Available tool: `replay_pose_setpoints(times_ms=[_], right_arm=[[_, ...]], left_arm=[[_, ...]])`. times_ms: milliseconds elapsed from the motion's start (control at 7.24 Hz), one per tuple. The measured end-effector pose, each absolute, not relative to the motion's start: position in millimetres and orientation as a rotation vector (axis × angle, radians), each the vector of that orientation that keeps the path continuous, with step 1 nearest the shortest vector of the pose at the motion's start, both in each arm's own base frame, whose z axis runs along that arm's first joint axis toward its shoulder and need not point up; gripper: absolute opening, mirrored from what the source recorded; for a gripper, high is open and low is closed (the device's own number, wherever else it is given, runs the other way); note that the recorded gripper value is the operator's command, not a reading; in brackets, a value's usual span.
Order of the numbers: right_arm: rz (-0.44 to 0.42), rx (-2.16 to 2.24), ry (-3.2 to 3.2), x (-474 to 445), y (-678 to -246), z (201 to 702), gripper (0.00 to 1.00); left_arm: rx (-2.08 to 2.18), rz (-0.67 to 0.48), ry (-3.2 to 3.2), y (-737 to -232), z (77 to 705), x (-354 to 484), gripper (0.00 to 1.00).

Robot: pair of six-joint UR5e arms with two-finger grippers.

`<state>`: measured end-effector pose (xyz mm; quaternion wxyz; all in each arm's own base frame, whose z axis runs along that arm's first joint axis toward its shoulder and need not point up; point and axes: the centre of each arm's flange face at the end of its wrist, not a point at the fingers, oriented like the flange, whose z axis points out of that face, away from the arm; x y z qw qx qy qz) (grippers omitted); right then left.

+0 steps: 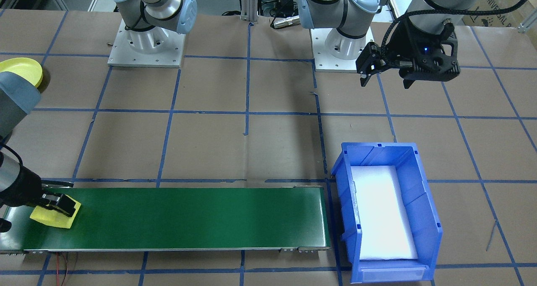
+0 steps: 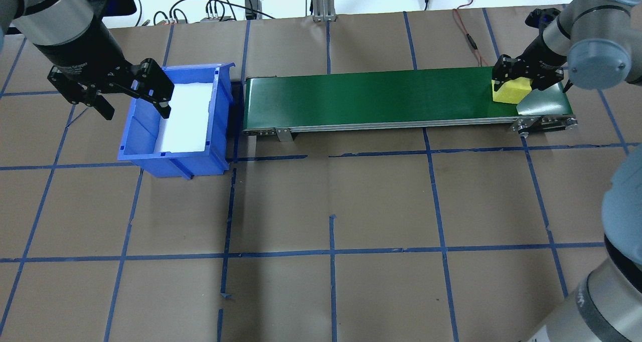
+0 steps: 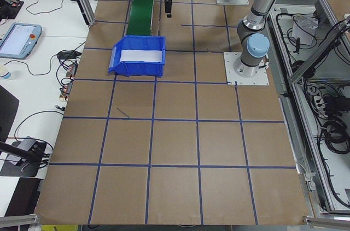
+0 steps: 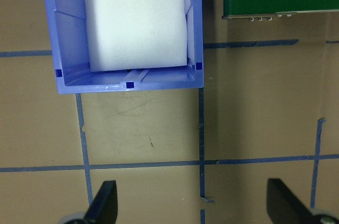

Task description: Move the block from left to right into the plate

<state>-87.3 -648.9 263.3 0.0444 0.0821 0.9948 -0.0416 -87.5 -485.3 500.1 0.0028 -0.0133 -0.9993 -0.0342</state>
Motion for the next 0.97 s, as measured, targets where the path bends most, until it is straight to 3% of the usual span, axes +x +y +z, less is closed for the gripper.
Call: replay_pose_setpoints(times_ms=[276,552,967], right_arm=[[-0.141,0.078,3.173,-128,-617,301,0.38],[-0.046,-0.008,3.192,-227,-523,303,0.39],[0.019,0.044,3.189,-311,-368,295,0.39]], left_arm=[[-0.042,-0.111,-3.134,-485,499,-87,1.0],[-0.043,-0.113,-3.133,-485,499,-87,1.0],[-0.041,-0.11,-3.133,-485,499,-88,1.0]])
